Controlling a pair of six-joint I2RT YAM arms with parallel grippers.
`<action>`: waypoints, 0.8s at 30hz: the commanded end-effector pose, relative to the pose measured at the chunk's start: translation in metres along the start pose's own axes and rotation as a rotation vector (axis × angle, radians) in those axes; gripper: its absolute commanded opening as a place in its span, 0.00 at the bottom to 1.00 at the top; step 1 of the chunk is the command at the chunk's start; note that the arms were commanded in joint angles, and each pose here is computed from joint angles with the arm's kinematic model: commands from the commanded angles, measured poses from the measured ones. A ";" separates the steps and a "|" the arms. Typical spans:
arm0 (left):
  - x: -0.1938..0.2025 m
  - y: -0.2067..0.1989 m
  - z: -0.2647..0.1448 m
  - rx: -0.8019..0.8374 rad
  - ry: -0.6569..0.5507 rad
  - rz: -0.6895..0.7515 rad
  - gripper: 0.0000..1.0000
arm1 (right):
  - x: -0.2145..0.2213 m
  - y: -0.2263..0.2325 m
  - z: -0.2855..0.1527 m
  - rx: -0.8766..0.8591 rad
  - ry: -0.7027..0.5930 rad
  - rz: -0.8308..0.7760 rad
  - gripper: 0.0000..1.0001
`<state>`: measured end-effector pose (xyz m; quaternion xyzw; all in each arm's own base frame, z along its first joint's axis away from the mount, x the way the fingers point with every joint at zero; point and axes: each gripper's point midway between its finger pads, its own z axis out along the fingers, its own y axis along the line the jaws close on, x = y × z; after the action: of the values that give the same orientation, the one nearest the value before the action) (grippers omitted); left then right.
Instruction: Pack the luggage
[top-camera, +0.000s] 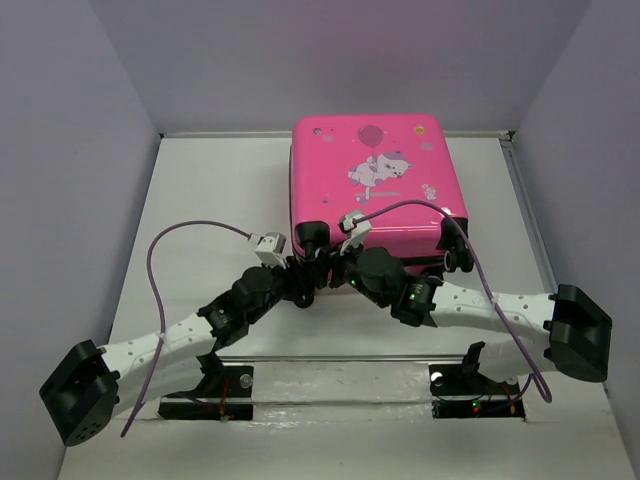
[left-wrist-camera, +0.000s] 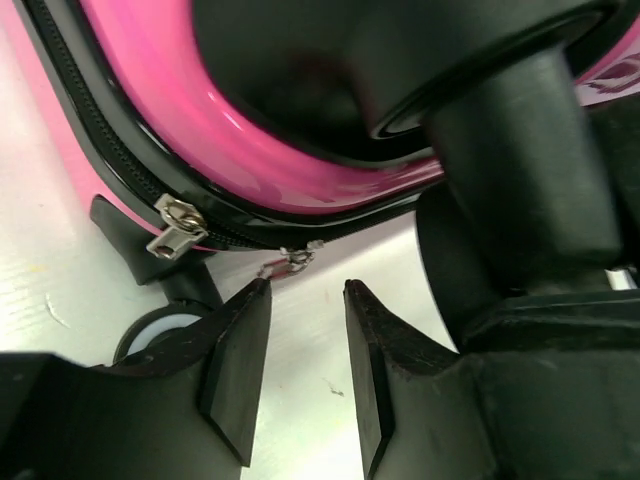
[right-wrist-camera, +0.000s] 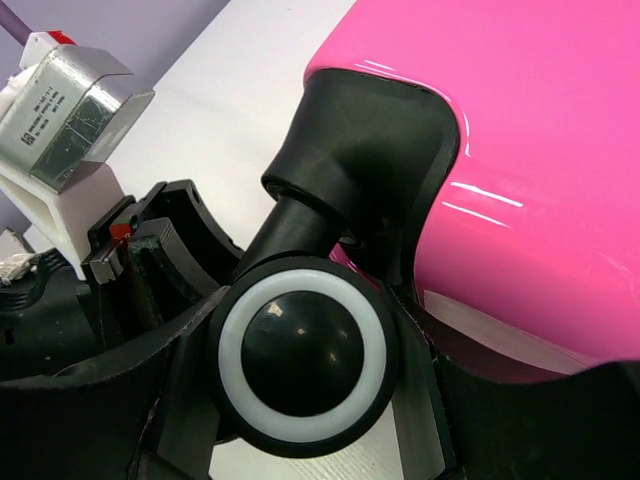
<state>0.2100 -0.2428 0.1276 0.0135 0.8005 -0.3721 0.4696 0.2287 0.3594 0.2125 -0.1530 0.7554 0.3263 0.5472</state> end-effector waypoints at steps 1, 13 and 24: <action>-0.039 -0.020 0.010 0.029 -0.134 0.062 0.49 | -0.074 0.007 -0.001 -0.007 -0.196 0.079 0.07; -0.051 -0.024 0.022 0.003 -0.173 0.076 0.48 | -0.072 0.009 0.000 -0.019 -0.188 0.085 0.07; -0.059 -0.032 0.016 -0.011 -0.319 -0.036 0.45 | -0.071 0.019 0.005 -0.054 -0.177 0.137 0.07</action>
<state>0.2329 -0.2431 0.1207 -0.0160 0.8008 -0.3025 0.5167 0.2324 0.3571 0.2124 -0.1395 0.7611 0.3309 0.5402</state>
